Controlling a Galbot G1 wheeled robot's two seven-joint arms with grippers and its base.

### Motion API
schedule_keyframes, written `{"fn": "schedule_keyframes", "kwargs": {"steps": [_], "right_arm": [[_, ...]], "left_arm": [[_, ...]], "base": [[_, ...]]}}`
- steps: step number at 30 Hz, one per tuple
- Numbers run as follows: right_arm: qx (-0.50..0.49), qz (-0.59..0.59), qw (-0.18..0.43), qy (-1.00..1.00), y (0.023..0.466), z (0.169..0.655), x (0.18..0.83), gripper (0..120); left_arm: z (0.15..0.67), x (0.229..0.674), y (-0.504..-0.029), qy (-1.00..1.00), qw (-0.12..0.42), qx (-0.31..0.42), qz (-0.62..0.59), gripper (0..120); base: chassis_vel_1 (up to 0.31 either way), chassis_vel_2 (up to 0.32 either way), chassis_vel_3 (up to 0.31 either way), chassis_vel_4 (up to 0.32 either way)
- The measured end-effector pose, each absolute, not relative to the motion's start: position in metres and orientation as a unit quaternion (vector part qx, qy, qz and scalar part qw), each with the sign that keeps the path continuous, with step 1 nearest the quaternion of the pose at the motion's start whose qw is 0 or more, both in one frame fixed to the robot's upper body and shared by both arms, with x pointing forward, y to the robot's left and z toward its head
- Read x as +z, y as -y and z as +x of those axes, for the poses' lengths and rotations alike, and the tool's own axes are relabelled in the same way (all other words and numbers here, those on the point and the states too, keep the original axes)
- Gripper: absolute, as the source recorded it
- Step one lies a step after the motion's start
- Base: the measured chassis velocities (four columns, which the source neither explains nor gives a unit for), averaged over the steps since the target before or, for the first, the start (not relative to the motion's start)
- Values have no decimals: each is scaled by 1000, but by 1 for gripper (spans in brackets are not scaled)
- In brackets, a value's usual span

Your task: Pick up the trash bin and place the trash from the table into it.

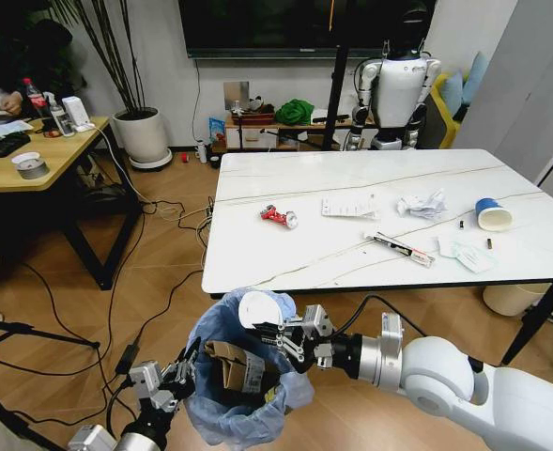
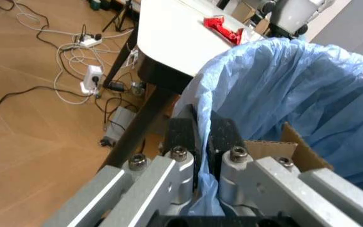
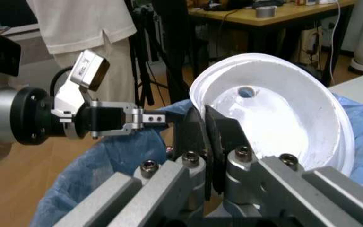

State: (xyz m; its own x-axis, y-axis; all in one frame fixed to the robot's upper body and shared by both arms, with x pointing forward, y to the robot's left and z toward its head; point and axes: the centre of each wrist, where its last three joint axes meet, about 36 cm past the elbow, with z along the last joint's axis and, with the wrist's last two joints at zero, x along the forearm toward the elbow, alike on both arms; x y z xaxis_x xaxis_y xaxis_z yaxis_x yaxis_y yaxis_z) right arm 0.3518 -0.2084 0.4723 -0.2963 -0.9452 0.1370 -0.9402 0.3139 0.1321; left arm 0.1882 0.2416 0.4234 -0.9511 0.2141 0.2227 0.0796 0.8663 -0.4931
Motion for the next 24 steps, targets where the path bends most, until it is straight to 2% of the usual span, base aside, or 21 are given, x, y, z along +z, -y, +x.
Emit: {"fn": "schedule_keyframes", "kwargs": {"steps": [4,7,12,14,18,20,22,23,24], "right_arm": [[-9,583,94,807,212,350,469,0],[-7,581,93,808,214,348,468,5],[-4,578,93,811,218,346,468,27],[-4,577,93,811,220,345,468,30],[-2,577,93,812,222,344,469,45],[-2,577,92,811,223,343,470,57],[-1,577,92,812,223,343,470,57],[-1,577,93,812,224,342,470,64],[0,576,93,812,225,342,470,66]], "left_arm": [[188,424,-241,956,136,247,-77,0],[188,424,-241,956,136,247,-77,0],[188,424,-240,957,135,246,-77,0],[188,424,-240,957,135,246,-77,0],[187,424,-239,957,136,246,-78,0],[187,424,-238,956,136,246,-78,0],[187,424,-238,956,135,247,-78,0],[187,424,-238,956,135,247,-78,0],[187,424,-237,956,136,247,-78,0]], "base": [[0,0,0,0],[0,0,0,0],[0,0,0,0],[0,0,0,0],[0,0,0,0],[0,0,0,0],[0,0,0,0],[0,0,0,0],[0,0,0,0]]}}
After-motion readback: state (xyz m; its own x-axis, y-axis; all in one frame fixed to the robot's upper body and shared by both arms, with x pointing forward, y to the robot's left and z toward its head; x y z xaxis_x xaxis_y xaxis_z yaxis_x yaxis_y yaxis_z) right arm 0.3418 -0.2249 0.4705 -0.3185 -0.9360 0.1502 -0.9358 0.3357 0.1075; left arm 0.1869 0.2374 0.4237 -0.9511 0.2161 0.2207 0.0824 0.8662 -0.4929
